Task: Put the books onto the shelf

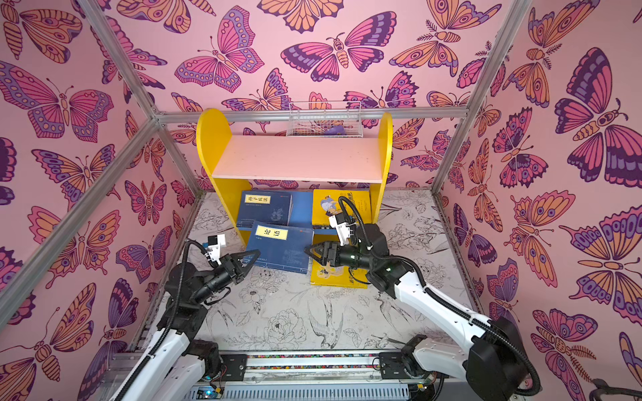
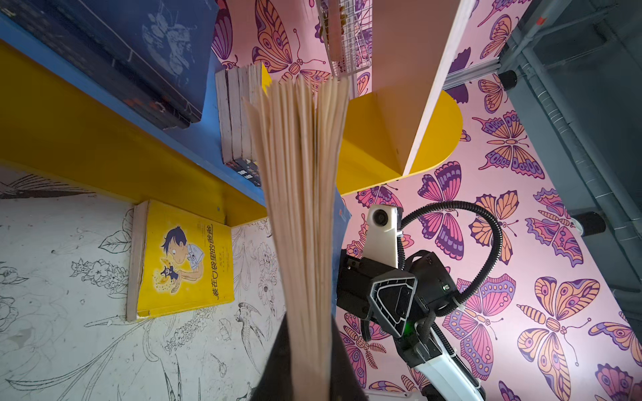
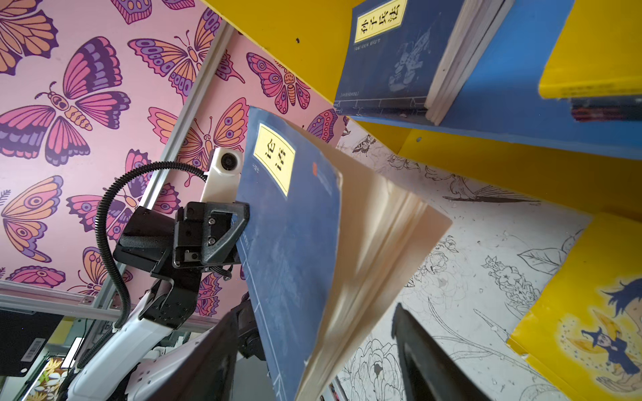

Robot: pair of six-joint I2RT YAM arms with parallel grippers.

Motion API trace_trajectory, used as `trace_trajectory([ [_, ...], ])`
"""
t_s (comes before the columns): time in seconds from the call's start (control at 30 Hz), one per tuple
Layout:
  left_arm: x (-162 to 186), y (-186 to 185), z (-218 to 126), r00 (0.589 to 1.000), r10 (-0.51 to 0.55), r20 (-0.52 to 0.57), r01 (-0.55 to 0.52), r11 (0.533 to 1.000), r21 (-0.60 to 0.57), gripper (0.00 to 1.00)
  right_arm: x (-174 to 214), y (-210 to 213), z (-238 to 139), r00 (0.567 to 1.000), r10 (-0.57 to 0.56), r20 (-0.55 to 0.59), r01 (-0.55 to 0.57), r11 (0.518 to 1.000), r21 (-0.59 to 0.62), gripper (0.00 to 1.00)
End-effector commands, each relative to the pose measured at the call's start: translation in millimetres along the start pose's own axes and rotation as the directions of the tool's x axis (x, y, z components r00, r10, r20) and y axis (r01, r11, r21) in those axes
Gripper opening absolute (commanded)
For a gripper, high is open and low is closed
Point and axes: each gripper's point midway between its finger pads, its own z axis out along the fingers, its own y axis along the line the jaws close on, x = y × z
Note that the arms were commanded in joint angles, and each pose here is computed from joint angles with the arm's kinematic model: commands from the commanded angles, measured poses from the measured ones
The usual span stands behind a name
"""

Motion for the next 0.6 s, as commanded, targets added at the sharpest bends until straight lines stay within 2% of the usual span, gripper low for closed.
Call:
trace_trajectory([
  [0.0,0,-14,-3,0.999,0.037,0.005,-0.037,0.998,0.058,0.00,-14,16,6,1.000,-0.028,0.014,0.029,0.997,-0.070,0.70],
  [0.3,5,-6,-4,1.000,0.022,-0.004,-0.022,0.999,0.048,0.00,-9,43,22,0.998,-0.066,-0.022,0.061,0.980,-0.188,0.67],
  [0.47,5,6,-2,1.000,0.003,-0.004,-0.002,1.000,0.018,0.00,1,96,19,0.987,-0.147,-0.069,0.110,0.919,-0.378,0.66],
  [0.57,6,14,-1,1.000,-0.004,-0.007,0.004,1.000,-0.004,0.00,4,128,6,0.976,-0.207,-0.070,0.155,0.881,-0.446,0.65],
])
